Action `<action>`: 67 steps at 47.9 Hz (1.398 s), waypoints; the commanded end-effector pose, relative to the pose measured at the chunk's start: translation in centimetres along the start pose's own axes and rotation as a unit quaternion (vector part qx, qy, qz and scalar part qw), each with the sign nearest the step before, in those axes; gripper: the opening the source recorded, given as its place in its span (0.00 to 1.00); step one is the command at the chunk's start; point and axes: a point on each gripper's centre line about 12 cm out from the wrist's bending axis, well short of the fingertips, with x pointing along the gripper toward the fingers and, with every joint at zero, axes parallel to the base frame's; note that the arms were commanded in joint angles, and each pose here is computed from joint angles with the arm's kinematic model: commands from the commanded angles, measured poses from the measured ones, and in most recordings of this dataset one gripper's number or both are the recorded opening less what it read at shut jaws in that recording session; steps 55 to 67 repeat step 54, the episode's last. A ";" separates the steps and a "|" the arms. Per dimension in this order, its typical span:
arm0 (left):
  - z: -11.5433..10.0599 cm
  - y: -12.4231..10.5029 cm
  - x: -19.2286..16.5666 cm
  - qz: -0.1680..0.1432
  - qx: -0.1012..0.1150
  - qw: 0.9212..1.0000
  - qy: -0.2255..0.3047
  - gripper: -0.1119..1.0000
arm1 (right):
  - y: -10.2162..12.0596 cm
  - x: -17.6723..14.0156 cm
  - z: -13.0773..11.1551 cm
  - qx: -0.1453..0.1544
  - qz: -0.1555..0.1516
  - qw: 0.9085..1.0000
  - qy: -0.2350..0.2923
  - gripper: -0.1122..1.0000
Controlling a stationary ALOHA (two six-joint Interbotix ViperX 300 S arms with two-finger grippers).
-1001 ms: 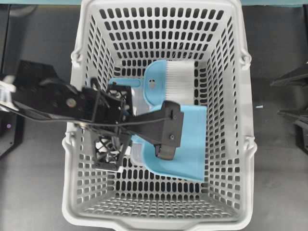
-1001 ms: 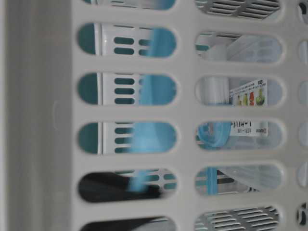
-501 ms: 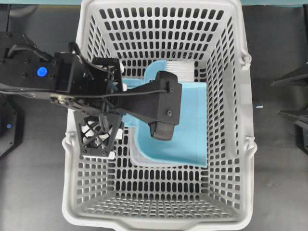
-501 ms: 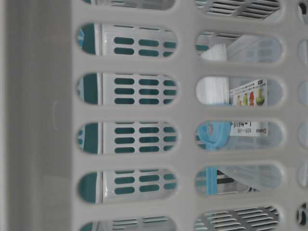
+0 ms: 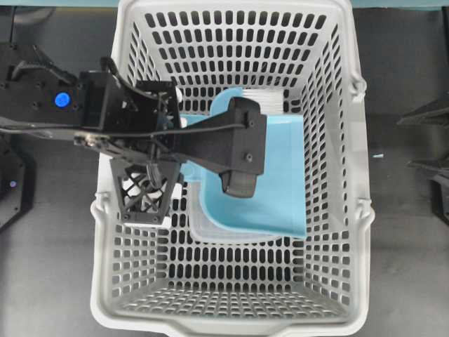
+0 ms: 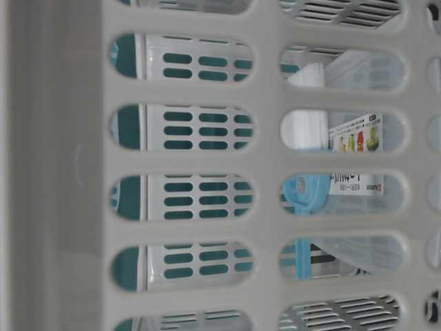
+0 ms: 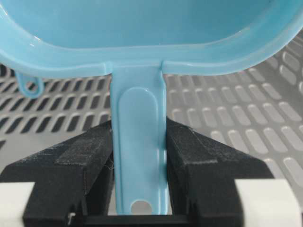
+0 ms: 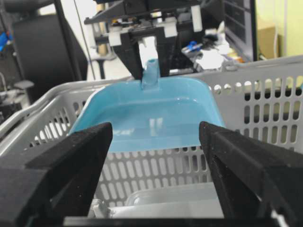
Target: Pick up the dustpan from the shopping basket with the left arm.
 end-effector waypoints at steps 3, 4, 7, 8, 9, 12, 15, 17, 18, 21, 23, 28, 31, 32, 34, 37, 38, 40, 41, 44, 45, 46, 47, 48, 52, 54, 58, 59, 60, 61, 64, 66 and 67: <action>0.0 0.0 -1.7 0.000 0.000 1.000 -0.026 0.35 | 0.0 0.1 0.2 0.002 0.001 1.000 -0.002 0.75; -0.1 0.1 -1.7 0.000 -0.001 1.000 -0.026 0.35 | 0.0 0.1 0.2 0.002 0.001 1.000 -0.002 0.75; -0.1 0.1 -1.6 0.000 -0.001 1.000 -0.024 0.35 | 0.0 0.1 0.2 0.002 0.001 1.000 -0.002 0.75; -0.2 0.1 -1.5 0.000 -0.001 1.000 -0.022 0.35 | 0.0 0.1 0.2 0.002 0.001 1.000 -0.002 0.75; -0.2 0.1 -1.5 0.001 -0.001 1.000 -0.022 0.35 | 0.0 0.1 0.2 0.002 0.001 1.000 -0.002 0.75; -0.3 0.1 -1.4 0.001 0.000 1.000 -0.021 0.35 | 0.0 0.1 0.2 0.002 0.001 1.000 -0.002 0.75; -0.3 0.1 -1.3 0.000 0.000 1.000 -0.018 0.35 | 0.0 0.1 0.2 0.002 0.001 1.000 -0.002 0.75; -0.3 0.1 -1.2 0.001 0.000 1.000 -0.018 0.35 | 0.0 0.1 0.1 0.002 0.001 1.000 -0.001 0.75; -0.3 0.1 -1.2 0.000 0.000 1.000 -0.018 0.35 | 0.0 0.1 0.2 0.002 0.000 1.000 -0.002 0.75; -0.4 0.1 -1.2 0.000 0.000 1.000 -0.017 0.35 | 0.0 0.1 0.0 0.002 0.000 1.000 0.000 0.75; -0.4 0.1 -1.2 0.001 0.000 1.000 -0.016 0.35 | 0.0 0.1 0.0 0.003 0.000 1.000 0.000 0.75; -0.4 0.1 -1.2 0.000 0.000 1.000 -0.016 0.35 | 0.0 0.1 0.0 0.002 0.000 1.000 0.000 0.75; -0.4 0.1 -1.2 0.001 0.000 1.000 -0.016 0.35 | 0.0 0.1 -0.1 0.002 0.000 1.000 0.001 0.75; -0.4 0.1 -1.2 0.001 0.000 1.000 -0.017 0.35 | 0.0 0.1 -0.1 0.002 0.000 1.000 0.001 0.75; -0.4 0.1 -1.2 0.000 0.000 1.000 -0.017 0.35 | 0.0 0.1 0.0 0.002 0.000 1.000 0.000 0.75; -0.4 0.1 -1.2 0.001 0.000 1.000 -0.017 0.35 | 0.0 0.1 -0.1 0.002 0.000 1.000 0.001 0.75; -0.4 0.1 -1.2 0.001 0.000 1.000 -0.016 0.35 | 0.0 0.1 -0.1 0.002 0.000 1.000 0.001 0.75; -0.4 0.1 -1.2 0.001 0.000 1.000 -0.016 0.35 | 0.0 0.1 -0.1 0.002 0.000 1.000 0.002 0.75; -0.4 0.1 -1.2 0.001 0.000 1.000 -0.017 0.35 | 0.0 0.1 -0.1 0.003 0.000 1.000 0.001 0.75; -0.4 0.0 -1.2 0.001 0.000 1.000 -0.017 0.35 | 0.0 0.1 -0.1 0.002 0.000 1.000 0.001 0.75; -0.4 0.0 -1.2 0.000 0.001 1.000 -0.016 0.35 | 0.0 0.1 -0.1 0.002 0.000 1.000 0.002 0.75; -0.4 0.0 -1.2 0.000 0.001 1.000 -0.016 0.35 | 0.0 0.1 -0.1 0.002 0.000 1.000 0.001 0.75; -0.4 0.0 -1.2 0.001 0.001 1.000 -0.016 0.35 | 0.0 0.1 -0.1 0.002 0.000 1.000 0.001 0.75; -0.4 0.0 -1.2 0.001 0.001 1.000 -0.017 0.35 | 0.0 0.1 -0.1 0.002 -0.001 1.000 0.001 0.75; -0.4 0.0 -1.2 0.000 0.001 1.000 -0.016 0.35 | 0.0 0.1 -0.1 0.002 0.000 1.000 0.001 0.75; -0.4 0.0 -1.2 0.000 0.001 1.000 -0.016 0.35 | 0.0 0.1 -0.1 0.002 0.000 1.000 0.001 0.75; -0.4 0.0 -1.2 0.000 0.001 1.000 -0.016 0.35 | 0.0 0.1 -0.1 0.002 0.000 1.000 0.001 0.75; -0.4 0.0 -1.2 0.000 0.001 1.000 -0.016 0.35 | 0.0 0.1 -0.1 0.002 0.000 1.000 0.001 0.75; -0.4 0.0 -1.2 0.000 0.001 1.000 -0.016 0.35 | 0.0 0.1 -0.1 0.002 0.000 1.000 0.001 0.75; -0.4 0.0 -1.2 0.000 0.001 1.000 -0.016 0.35 | 0.0 0.1 -0.1 0.002 0.000 1.000 0.001 0.75; -0.4 0.0 -1.2 0.000 0.001 1.000 -0.016 0.35 | 0.0 0.1 -0.1 0.002 0.000 1.000 0.001 0.75; -0.4 0.0 -1.2 0.000 0.001 1.000 -0.016 0.35 | 0.0 0.1 -0.1 0.002 0.000 1.000 0.001 0.75; -0.4 0.0 -1.2 0.000 0.001 1.000 -0.016 0.35 | 0.0 0.1 -0.1 0.002 0.000 1.000 0.001 0.75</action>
